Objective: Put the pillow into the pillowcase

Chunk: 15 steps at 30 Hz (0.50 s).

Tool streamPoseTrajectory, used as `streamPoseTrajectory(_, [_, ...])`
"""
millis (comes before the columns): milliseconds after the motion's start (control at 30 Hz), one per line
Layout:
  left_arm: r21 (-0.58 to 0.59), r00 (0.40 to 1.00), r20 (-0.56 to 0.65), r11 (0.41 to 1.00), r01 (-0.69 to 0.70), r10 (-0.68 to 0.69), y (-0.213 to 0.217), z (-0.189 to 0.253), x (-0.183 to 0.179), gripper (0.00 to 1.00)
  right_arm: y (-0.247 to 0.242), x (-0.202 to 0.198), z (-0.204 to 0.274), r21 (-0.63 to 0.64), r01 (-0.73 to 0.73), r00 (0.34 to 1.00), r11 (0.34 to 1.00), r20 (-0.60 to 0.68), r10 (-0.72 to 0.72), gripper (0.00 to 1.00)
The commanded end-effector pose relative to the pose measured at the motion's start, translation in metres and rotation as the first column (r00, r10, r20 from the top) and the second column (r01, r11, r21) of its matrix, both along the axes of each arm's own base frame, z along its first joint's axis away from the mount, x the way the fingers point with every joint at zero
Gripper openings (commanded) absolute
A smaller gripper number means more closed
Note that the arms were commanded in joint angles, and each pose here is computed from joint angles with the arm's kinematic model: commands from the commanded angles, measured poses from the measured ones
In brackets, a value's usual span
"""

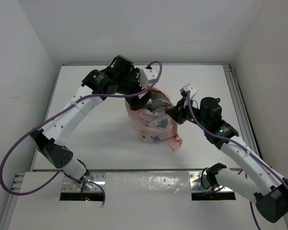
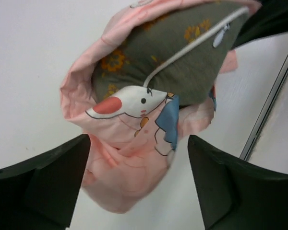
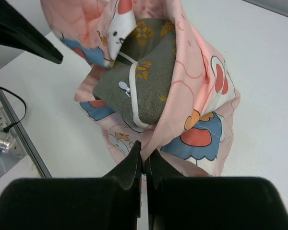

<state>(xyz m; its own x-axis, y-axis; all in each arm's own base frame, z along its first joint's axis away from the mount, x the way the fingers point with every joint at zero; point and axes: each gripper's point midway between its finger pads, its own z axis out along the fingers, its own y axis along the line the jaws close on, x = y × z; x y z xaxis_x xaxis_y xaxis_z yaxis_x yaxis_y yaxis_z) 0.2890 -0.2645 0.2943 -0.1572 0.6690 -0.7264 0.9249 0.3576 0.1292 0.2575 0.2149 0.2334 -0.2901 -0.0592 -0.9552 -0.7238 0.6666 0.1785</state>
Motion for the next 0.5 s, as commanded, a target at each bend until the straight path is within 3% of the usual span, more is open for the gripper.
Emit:
streamPoseTrajectory(0, [0.011, 0.993, 0.103, 0.999, 0.051, -0.052, 0.012, 0.03, -0.009, 0.85, 0.004, 0.004, 0.023, 0.032, -0.006, 0.999, 0.999, 0.04, 0.005, 0.0])
streamPoseTrajectory(133, [0.077, 0.996, 0.082, 0.997, 0.029, -0.036, 0.019, 0.0, -0.004, 0.92, 0.005, 0.003, 0.023, 0.04, -0.012, 0.999, 0.999, 0.037, 0.011, 0.0])
streamPoseTrajectory(233, [0.161, 0.992, 0.12, 0.985, -0.063, 0.043, 0.032, -0.036, 0.017, 0.86, 0.006, 0.003, 0.023, 0.048, -0.014, 0.999, 0.999, 0.039, 0.012, 0.0])
streamPoseTrajectory(267, [0.179, 0.991, 0.125, 0.981, -0.075, 0.053, 0.033, -0.045, 0.021, 0.74, 0.005, 0.002, 0.023, 0.049, -0.012, 0.999, 0.999, 0.038, 0.011, 0.0])
streamPoseTrajectory(333, [0.188, 0.983, 0.163, 0.976, -0.113, 0.082, 0.033, -0.048, 0.035, 0.61, 0.004, 0.002, 0.024, 0.049, -0.006, 0.999, 0.999, 0.04, 0.004, 0.0])
streamPoseTrajectory(367, [0.202, 0.981, 0.175, 0.972, -0.12, 0.085, 0.034, -0.051, 0.038, 0.49, 0.003, 0.002, 0.024, 0.048, -0.007, 0.999, 0.999, 0.041, 0.005, 0.0])
streamPoseTrajectory(400, [0.207, 0.976, 0.195, 0.969, -0.133, 0.093, 0.035, -0.052, 0.043, 0.46, 0.002, 0.001, 0.023, 0.046, -0.003, 0.999, 0.999, 0.036, 0.002, 0.0])
streamPoseTrajectory(467, [0.234, 0.953, 0.27, 0.951, -0.204, 0.138, 0.046, -0.052, 0.058, 0.27, 0.001, 0.0, 0.023, 0.046, -0.002, 0.999, 0.999, 0.041, 0.001, 0.0])
